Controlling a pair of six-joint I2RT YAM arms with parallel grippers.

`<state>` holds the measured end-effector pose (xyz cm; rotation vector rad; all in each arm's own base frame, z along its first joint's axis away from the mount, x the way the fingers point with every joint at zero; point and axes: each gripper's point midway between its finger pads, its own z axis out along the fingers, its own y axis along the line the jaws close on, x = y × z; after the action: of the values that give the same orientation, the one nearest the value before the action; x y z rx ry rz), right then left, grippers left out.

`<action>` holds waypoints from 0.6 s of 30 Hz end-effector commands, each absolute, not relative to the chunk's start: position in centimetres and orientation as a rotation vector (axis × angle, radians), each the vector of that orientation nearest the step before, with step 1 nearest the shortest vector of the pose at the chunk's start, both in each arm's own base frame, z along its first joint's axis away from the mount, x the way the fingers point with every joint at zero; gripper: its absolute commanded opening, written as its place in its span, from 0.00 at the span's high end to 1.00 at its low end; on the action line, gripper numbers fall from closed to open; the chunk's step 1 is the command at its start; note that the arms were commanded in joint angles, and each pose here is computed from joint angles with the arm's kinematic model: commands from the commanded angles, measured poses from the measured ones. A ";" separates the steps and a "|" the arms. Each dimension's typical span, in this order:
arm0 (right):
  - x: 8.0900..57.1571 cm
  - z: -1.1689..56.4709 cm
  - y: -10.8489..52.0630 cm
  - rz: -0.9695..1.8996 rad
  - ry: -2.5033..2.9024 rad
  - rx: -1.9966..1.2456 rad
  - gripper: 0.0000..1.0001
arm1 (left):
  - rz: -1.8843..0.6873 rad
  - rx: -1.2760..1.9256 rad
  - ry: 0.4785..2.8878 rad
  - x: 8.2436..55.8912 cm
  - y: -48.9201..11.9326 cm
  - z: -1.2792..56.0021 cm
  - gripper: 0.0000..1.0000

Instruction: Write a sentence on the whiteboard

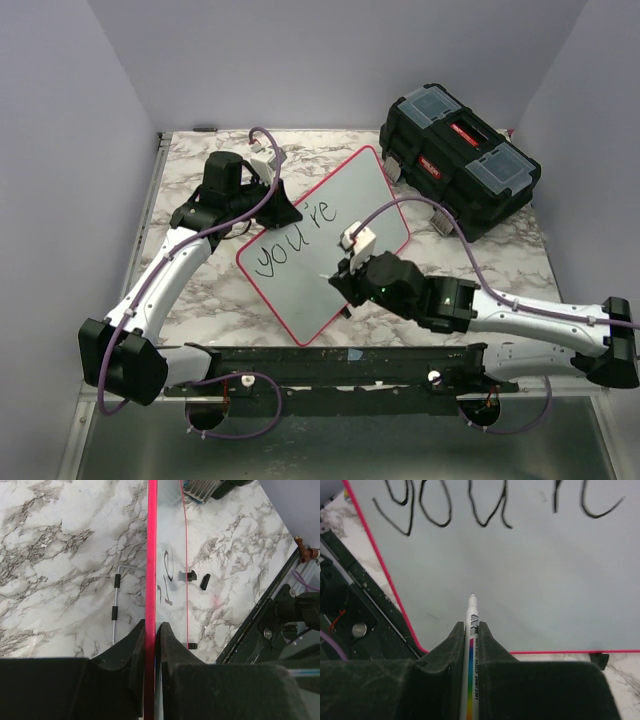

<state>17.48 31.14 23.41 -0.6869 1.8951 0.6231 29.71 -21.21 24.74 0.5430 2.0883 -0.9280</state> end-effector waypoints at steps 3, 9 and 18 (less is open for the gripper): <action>16.4 24.0 32.5 0.570 1.770 -0.655 0.99 | -0.887 0.626 2.103 28.7 -21.2 23.4 1.00; 14.5 23.7 33.6 0.631 1.747 -0.655 0.99 | -0.878 0.626 2.111 28.8 -21.2 23.2 1.00; 13.4 22.9 34.2 0.676 1.771 -0.652 0.99 | -0.869 0.626 2.119 28.7 -21.1 23.1 1.00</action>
<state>13.22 34.20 23.07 -0.7079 1.7700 0.6655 29.56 -21.40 24.86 0.5497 2.0835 -0.9309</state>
